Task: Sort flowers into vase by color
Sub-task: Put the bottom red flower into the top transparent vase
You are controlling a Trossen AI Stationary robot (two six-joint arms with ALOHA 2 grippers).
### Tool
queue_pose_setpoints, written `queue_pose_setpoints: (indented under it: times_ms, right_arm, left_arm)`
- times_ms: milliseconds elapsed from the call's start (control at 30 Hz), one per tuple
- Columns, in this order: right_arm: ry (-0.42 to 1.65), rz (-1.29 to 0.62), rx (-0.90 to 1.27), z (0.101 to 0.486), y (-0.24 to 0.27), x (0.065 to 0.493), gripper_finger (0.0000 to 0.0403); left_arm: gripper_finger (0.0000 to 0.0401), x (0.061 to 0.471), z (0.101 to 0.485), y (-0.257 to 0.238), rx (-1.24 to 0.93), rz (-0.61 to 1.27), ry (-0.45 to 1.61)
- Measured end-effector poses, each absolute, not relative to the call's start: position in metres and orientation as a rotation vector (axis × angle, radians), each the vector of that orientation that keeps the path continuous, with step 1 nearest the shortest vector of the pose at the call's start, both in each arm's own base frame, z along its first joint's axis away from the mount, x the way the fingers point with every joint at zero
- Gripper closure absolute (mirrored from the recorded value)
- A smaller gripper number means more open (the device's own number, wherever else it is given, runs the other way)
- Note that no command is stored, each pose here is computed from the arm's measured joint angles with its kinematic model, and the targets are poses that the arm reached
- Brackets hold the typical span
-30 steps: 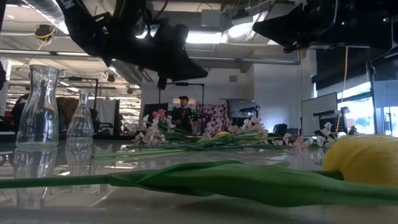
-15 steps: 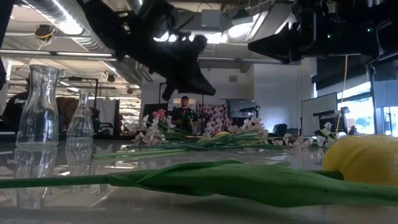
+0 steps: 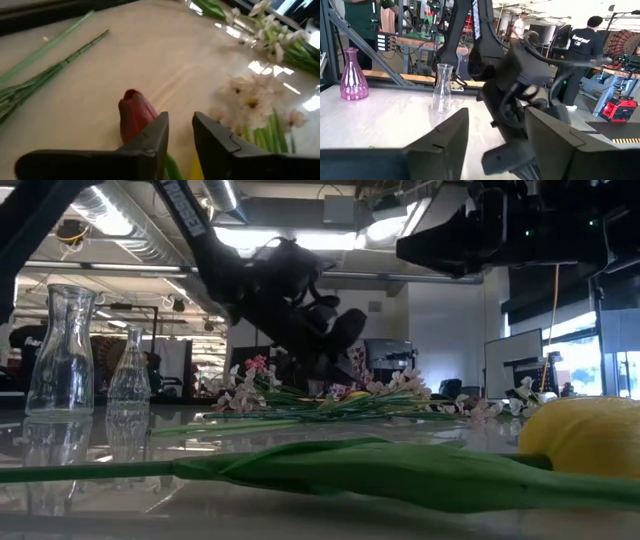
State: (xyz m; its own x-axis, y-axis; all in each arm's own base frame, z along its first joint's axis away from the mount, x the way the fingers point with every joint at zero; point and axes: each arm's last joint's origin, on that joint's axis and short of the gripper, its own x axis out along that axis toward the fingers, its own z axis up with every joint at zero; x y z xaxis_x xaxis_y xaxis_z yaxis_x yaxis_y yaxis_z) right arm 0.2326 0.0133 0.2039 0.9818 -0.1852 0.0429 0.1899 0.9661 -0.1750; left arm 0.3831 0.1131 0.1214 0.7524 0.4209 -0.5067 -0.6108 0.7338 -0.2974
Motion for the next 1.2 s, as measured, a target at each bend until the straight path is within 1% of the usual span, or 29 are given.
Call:
queue_pose_setpoints:
  times_ms: [100, 200, 500, 700, 767, 833, 900, 1000, 1200]
  right_arm:
    - [0.001, -0.187, -0.185, 0.203, 0.013, 0.234, 0.0188]
    - [0.003, -0.187, -0.185, 0.203, 0.013, 0.234, 0.0182]
    - [-0.006, -0.187, -0.183, 0.204, 0.013, 0.234, 0.018]
    - [-0.004, -0.18, -0.179, 0.203, 0.014, 0.234, 0.018]
    - [-0.001, -0.18, -0.179, 0.203, 0.014, 0.234, 0.018]
    - [0.001, -0.179, -0.178, 0.203, 0.014, 0.234, 0.018]
    - [0.001, -0.179, -0.177, 0.203, 0.014, 0.234, 0.018]
    - [0.001, -0.179, -0.177, 0.203, 0.014, 0.234, 0.018]
    - [0.009, -0.178, -0.179, 0.202, 0.014, 0.234, 0.018]
  left_arm:
    - [0.0292, 0.384, 0.111, 0.113, -0.493, 0.595, 0.459]
    - [0.0285, 0.383, 0.109, 0.113, -0.483, 0.624, 0.463]
    - [0.0298, 0.385, 0.091, 0.112, -0.452, 0.696, 0.475]
    - [0.0319, 0.386, 0.085, 0.107, -0.437, 0.764, 0.469]
    - [0.0339, 0.386, 0.085, 0.104, -0.416, 0.789, 0.466]
    - [0.0368, 0.385, 0.087, 0.104, -0.385, 0.808, 0.47]
    - [0.0391, 0.384, 0.092, 0.104, -0.357, 0.82, 0.476]
    - [0.0396, 0.382, 0.111, 0.102, -0.33, 0.813, 0.461]
    - [0.0399, 0.372, 0.19, 0.082, -0.225, 0.759, 0.343]
